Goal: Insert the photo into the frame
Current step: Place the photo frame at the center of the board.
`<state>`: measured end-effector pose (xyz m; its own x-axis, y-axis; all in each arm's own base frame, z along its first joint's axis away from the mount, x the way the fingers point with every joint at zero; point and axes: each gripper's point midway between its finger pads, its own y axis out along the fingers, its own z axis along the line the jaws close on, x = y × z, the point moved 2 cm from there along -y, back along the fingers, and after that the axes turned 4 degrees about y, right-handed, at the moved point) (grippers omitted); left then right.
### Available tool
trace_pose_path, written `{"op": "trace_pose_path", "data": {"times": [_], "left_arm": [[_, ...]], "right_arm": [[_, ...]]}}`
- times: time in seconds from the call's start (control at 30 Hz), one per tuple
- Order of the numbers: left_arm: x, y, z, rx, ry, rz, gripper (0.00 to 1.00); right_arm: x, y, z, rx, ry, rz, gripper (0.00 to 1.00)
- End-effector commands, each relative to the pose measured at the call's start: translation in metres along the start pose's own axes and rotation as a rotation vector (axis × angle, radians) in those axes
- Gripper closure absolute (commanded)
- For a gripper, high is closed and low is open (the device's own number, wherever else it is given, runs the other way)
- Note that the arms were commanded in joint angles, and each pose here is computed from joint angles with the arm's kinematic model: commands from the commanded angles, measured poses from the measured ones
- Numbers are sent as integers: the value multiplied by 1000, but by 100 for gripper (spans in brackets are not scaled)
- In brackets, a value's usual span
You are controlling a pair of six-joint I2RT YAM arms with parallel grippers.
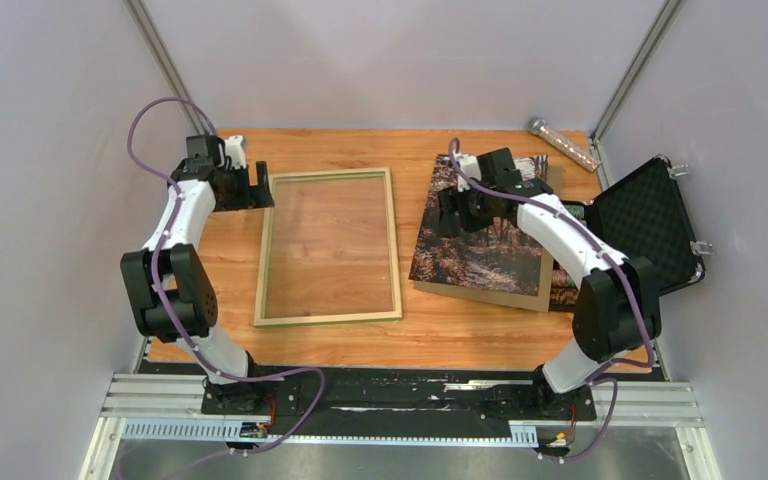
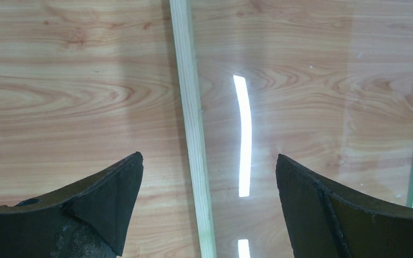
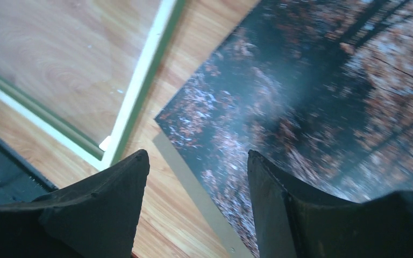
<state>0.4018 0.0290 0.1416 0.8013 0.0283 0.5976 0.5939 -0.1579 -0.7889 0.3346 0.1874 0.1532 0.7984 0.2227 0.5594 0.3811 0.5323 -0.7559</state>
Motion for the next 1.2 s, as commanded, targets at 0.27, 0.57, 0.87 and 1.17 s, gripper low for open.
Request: {"op": "trace_pose_path", "data": {"times": [0.27,0.57,0.87,1.17], "left_arm": [[41,19,-17,3,139,-102,0],[82,84,-45,-57,170,-119,0],[74,144,-62,-54,143,-27,0],[63,158,-51,12,105,10,0]], "right_arm": [[19,-29,-22,-39,-26,-164,34],[1,-10,-31,27,26,-120,34],[-13,-5,-44,76,103,-97,35],[-16,-8,-51,115,152,-98,35]]}}
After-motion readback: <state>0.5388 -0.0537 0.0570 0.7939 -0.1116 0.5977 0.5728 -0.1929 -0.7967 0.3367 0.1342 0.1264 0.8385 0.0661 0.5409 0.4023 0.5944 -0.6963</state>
